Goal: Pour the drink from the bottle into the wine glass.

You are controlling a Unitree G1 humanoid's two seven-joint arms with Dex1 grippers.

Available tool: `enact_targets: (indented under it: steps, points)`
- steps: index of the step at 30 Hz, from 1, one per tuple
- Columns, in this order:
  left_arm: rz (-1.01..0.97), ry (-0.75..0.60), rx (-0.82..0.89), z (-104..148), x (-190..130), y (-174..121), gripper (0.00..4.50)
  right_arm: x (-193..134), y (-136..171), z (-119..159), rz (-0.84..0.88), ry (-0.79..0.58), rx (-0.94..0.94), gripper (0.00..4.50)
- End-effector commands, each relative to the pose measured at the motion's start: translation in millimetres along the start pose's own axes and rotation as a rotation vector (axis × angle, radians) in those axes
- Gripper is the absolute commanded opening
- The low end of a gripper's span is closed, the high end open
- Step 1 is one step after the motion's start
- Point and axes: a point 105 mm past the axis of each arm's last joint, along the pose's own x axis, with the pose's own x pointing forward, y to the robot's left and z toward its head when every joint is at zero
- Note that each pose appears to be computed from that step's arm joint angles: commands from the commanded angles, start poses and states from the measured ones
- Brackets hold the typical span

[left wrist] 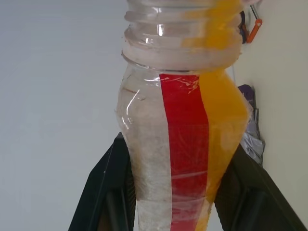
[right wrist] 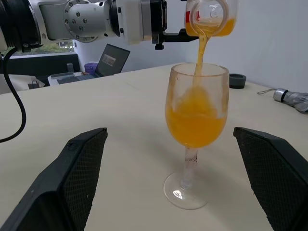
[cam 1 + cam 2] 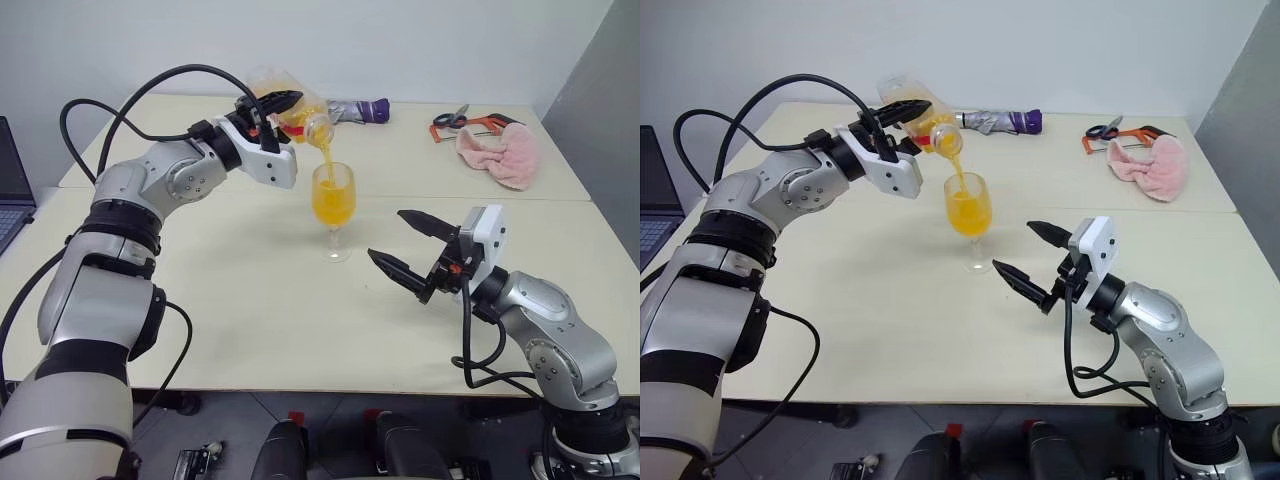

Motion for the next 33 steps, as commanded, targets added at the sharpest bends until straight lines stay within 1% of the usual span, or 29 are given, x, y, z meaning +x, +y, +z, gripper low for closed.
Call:
enact_targets:
  steps: [1,14,22,28,33]
  points:
    - [0.071,-0.001,0.033,-1.6,3.0,25.1,1.69,-0.4,6.4,12.3,0.028,-0.036,-0.023,4.50]
    - [0.075,0.002,0.023,-1.4,4.1,24.0,1.69,0.1,7.0,11.8,0.030,-0.036,-0.020,4.50]
    - [0.089,-0.010,-0.043,3.7,8.0,20.5,1.69,1.3,8.1,11.4,0.033,-0.039,-0.017,4.50]
    - [0.114,0.001,-0.158,3.5,8.9,19.8,1.69,2.3,8.2,11.0,0.038,-0.041,-0.017,4.50]
    - [0.174,0.053,-0.359,-6.8,7.9,23.9,1.69,2.8,8.2,10.7,0.043,-0.042,-0.016,4.50]
